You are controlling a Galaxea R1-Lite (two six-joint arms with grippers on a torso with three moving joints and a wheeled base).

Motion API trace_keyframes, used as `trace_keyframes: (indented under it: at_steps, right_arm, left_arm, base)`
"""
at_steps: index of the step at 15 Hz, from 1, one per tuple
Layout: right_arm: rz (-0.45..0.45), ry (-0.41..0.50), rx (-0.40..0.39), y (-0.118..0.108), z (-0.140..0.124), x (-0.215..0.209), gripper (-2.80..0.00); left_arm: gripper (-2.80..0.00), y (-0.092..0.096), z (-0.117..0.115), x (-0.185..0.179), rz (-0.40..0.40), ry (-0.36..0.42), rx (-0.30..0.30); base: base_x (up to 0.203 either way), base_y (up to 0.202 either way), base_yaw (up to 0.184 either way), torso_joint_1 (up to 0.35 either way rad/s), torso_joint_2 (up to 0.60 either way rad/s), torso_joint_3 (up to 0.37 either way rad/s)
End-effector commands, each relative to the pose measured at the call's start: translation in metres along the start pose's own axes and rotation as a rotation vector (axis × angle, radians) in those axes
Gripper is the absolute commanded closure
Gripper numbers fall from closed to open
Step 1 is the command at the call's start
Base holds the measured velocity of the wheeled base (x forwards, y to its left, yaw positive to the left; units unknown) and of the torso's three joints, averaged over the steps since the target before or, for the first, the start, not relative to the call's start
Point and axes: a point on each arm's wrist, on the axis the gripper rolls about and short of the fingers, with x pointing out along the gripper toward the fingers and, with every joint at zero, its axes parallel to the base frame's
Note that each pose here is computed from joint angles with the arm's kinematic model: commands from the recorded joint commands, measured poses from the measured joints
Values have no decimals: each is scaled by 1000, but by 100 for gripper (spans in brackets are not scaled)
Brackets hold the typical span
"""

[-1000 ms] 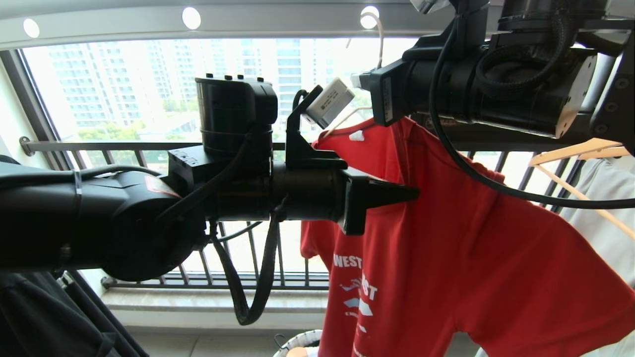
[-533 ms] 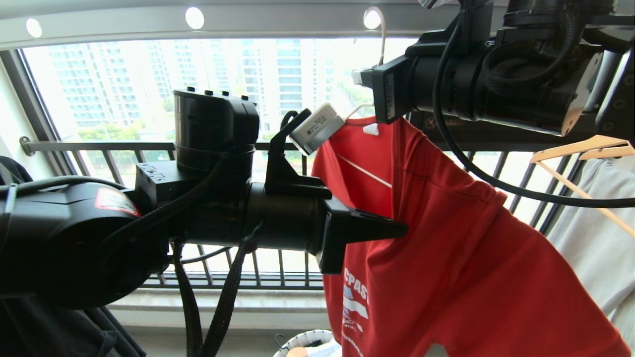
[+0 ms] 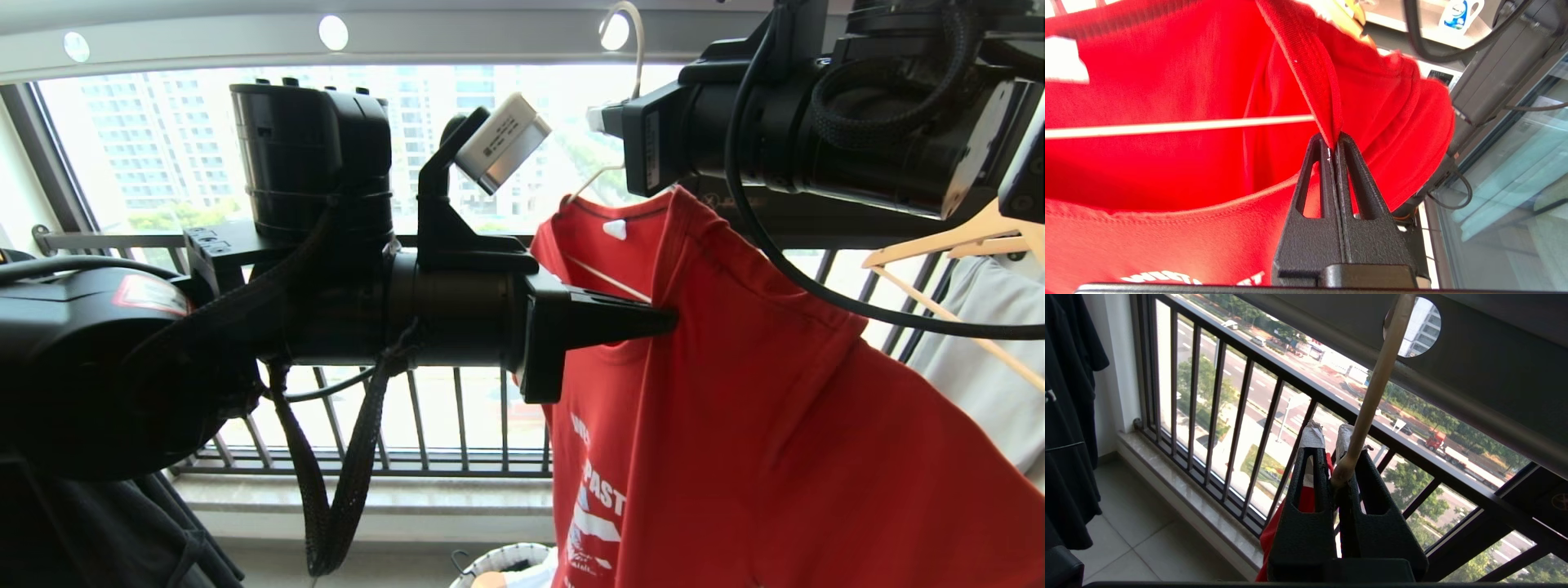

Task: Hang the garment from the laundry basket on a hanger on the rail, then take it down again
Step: Take the clothes off the clothes rack

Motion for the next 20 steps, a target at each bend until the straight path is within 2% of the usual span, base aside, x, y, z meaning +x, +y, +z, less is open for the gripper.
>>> trace_keyframes:
  at_steps: [1, 5, 8, 13, 18, 20]
  right_arm:
    - [2, 3, -2, 1, -1, 0, 0]
    - [5, 2, -2, 1, -1, -1, 0]
    - [7, 3, -2, 1, -1, 0, 0]
    - [12, -10, 1, -1, 3, -5, 0]
    - [29, -25, 4, -2, 6, -9, 0]
    - [31, -21, 6, -1, 5, -10, 0]
  left_arm:
    - [0, -3, 16, 0, -7, -41, 30]
    - [0, -6, 35, 0, 11, -41, 11]
    - [0, -3, 39, 3, 18, -27, -1]
    - [0, -4, 34, 1, 20, 8, -29]
    - [0, -19, 31, -7, -6, 12, -23]
    - [0, -18, 29, -6, -6, 19, -26]
  base:
    - [0, 0, 0, 0, 0, 0]
    - [0, 0, 0, 0, 0, 0]
    - [0, 0, 0, 0, 0, 0]
    - [0, 0, 0, 0, 0, 0]
    - [0, 0, 0, 0, 0, 0]
    - [0, 0, 0, 0, 0, 0]
